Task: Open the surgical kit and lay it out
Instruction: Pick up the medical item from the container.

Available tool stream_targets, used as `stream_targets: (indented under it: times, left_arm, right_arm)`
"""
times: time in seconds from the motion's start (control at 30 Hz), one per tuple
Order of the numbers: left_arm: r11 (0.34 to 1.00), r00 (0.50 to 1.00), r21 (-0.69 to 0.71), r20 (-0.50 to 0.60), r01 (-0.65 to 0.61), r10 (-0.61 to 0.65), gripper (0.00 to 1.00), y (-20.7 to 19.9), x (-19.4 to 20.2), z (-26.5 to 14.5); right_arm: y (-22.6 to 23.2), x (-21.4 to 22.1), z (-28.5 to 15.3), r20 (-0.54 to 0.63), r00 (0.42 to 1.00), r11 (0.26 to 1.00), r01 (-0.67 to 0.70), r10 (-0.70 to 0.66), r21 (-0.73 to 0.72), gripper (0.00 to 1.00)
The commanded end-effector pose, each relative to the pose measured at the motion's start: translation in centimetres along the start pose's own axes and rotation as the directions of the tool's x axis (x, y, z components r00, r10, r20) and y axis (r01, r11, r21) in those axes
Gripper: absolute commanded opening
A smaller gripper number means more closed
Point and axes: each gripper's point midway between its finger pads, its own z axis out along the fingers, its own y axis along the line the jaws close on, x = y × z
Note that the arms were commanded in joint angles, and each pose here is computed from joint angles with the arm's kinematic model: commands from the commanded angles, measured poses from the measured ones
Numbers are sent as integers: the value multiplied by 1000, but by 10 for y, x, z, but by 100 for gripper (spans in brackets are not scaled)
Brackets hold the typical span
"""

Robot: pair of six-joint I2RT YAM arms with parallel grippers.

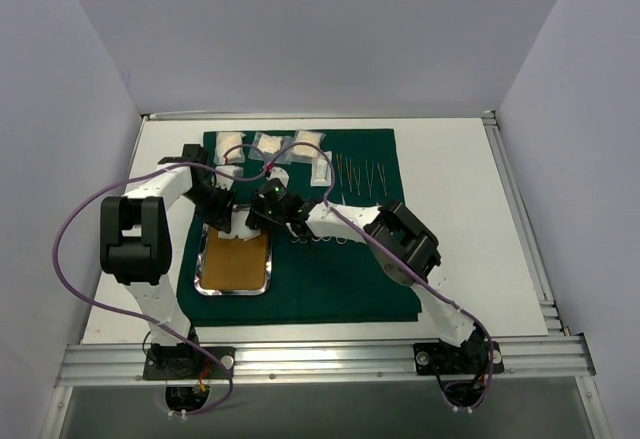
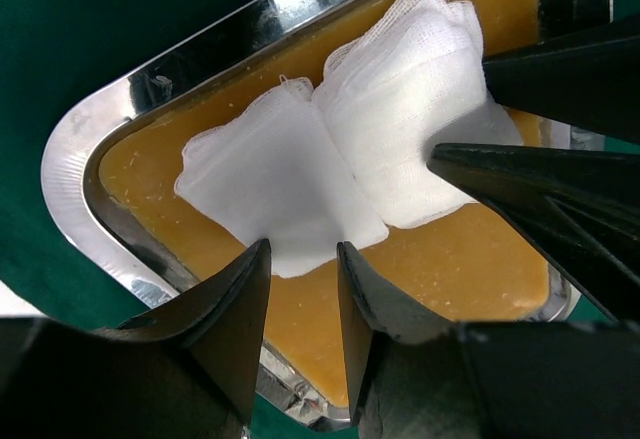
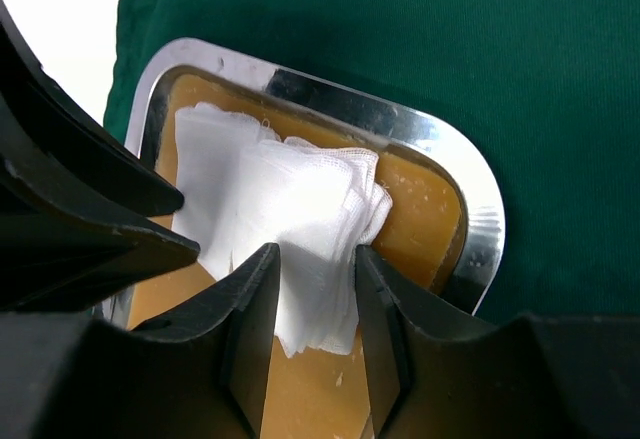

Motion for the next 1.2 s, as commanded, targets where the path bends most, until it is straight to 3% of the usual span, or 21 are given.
stream_targets:
  times: [0.0,0.2,0.43,0.6,1.17]
  left_arm:
    - [1000,1000,-8,25,-17,17,42,3,-9,5]
    - [1000,1000,-5,24,-18,18,42,3,-9,7]
    - [1000,1000,-6,15,-14,14,42,4,-8,9]
    - [1000,1000,0,20,-18,18,42,2,-8,7]
    - [999,999,-10,37,-35,35,42,1,-11,-4]
  right_arm:
    - [-6,5,9,-12,999,999,-35,35,-4,32]
    - [-6,0,2,13,1000,998,25,-26,65,29]
    - [-9,14,12,-8,1000,999,-25,25,38,12]
    - [2,-3,1,26,999,1000,-29,28,6,0]
    - [26,-46,-52,146,989,996,-20,33,-88,0]
